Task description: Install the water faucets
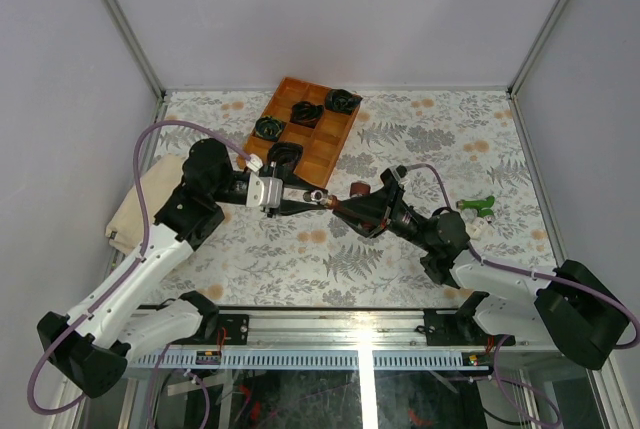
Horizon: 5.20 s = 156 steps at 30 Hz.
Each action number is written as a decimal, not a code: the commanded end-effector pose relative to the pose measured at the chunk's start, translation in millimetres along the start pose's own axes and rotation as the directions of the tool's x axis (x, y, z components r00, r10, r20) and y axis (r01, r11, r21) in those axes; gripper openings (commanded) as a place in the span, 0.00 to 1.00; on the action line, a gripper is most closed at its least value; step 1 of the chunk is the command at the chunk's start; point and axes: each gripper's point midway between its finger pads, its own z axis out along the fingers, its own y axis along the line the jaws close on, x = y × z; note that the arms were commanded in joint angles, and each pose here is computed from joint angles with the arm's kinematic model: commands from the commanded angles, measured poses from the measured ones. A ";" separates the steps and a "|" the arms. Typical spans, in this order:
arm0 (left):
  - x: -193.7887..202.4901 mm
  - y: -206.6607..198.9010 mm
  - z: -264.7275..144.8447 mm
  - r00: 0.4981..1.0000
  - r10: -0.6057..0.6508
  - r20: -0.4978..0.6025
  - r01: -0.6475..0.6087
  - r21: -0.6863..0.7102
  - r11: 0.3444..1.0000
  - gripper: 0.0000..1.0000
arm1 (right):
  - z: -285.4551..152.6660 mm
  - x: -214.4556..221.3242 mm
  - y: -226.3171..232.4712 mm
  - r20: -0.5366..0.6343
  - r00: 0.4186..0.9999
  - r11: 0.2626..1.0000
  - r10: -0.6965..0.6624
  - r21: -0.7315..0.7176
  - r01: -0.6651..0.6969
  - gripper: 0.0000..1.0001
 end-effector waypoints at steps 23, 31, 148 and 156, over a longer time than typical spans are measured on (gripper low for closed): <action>-67.9 34.4 -8.4 0.956 -0.133 0.260 0.205 -0.272 0.940 1.00 | 9.2 -13.1 35.6 0.097 0.986 0.982 -0.136 -0.118 0.147 0.00; -97.3 60.9 -49.5 0.751 -0.433 0.499 0.651 -0.450 0.611 1.00 | 14.0 -13.0 38.9 0.103 0.970 0.967 -0.218 -0.114 0.230 0.00; 74.8 -5.3 -1.6 0.517 -0.797 0.312 0.788 -0.537 0.301 0.49 | -33.4 -64.5 -29.6 0.119 0.747 0.686 -0.654 0.510 0.520 0.00; 145.4 -49.5 -30.9 0.296 -0.926 0.233 0.687 -0.726 0.037 0.59 | -106.9 -50.3 -131.5 -0.173 0.806 0.463 -0.566 0.742 0.484 0.00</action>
